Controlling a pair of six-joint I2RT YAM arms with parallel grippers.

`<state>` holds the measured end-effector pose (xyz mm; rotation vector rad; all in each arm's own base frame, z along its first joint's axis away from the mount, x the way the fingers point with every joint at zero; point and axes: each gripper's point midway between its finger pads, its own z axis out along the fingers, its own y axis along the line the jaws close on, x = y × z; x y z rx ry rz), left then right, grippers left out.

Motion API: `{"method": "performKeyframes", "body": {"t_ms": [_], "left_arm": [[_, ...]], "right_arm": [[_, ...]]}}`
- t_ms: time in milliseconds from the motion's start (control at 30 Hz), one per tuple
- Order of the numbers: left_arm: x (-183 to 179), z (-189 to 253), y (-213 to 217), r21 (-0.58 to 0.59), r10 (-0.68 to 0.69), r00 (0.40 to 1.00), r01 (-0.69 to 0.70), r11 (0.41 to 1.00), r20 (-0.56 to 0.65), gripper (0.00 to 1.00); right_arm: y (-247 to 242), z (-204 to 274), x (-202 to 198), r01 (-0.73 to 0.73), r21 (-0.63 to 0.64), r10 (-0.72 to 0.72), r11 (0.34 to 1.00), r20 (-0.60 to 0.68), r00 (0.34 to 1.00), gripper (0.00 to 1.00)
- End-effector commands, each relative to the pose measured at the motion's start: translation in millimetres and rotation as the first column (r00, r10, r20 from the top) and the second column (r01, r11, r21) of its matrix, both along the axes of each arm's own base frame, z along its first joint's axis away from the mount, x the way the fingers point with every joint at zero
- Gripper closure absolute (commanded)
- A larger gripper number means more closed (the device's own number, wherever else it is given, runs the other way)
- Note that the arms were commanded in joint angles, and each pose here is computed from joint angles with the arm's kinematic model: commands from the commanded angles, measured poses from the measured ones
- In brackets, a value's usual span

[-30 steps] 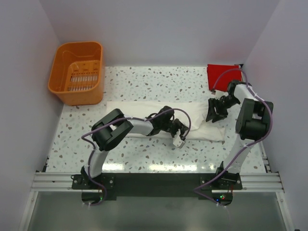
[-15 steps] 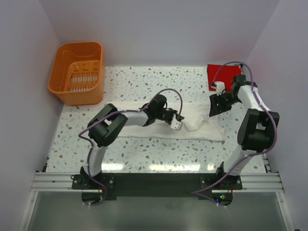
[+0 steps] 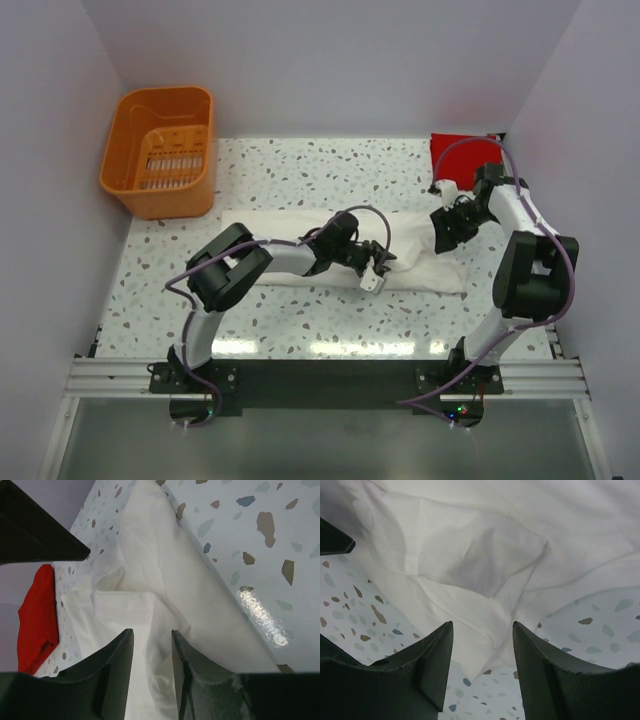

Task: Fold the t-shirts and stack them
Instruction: Fold the tshirt

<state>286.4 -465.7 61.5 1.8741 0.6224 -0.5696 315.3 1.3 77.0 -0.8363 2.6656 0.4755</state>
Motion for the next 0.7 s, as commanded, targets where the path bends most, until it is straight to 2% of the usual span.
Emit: {"method": "performKeyframes", "body": {"t_ms": [0,200,500,567,667], "left_arm": [[-2,11,-9,-0.033,-0.038,0.991,0.042,0.999,0.128,0.59],[-7,-5,-15,0.000,-0.078,0.977,0.080,0.997,0.197,0.57],[-14,-26,-12,0.070,-0.129,0.974,0.118,0.991,0.187,0.56],[-11,-26,-13,0.068,-0.123,0.973,0.111,0.991,0.194,0.59],[-8,-19,-15,0.050,-0.107,0.973,0.099,0.994,0.206,0.69]], "right_arm": [[-3,13,4,-0.007,-0.020,0.008,1.000,0.032,0.999,0.46],[-1,5,-9,0.020,-0.010,-0.021,1.000,-0.062,0.998,0.49],[-6,-16,-14,0.047,-0.038,-0.052,0.998,-0.141,0.989,0.50],[-7,-20,-14,0.049,-0.049,-0.055,0.998,-0.146,0.988,0.50],[-9,-24,-13,0.056,-0.058,-0.064,0.997,-0.152,0.986,0.50]]}}
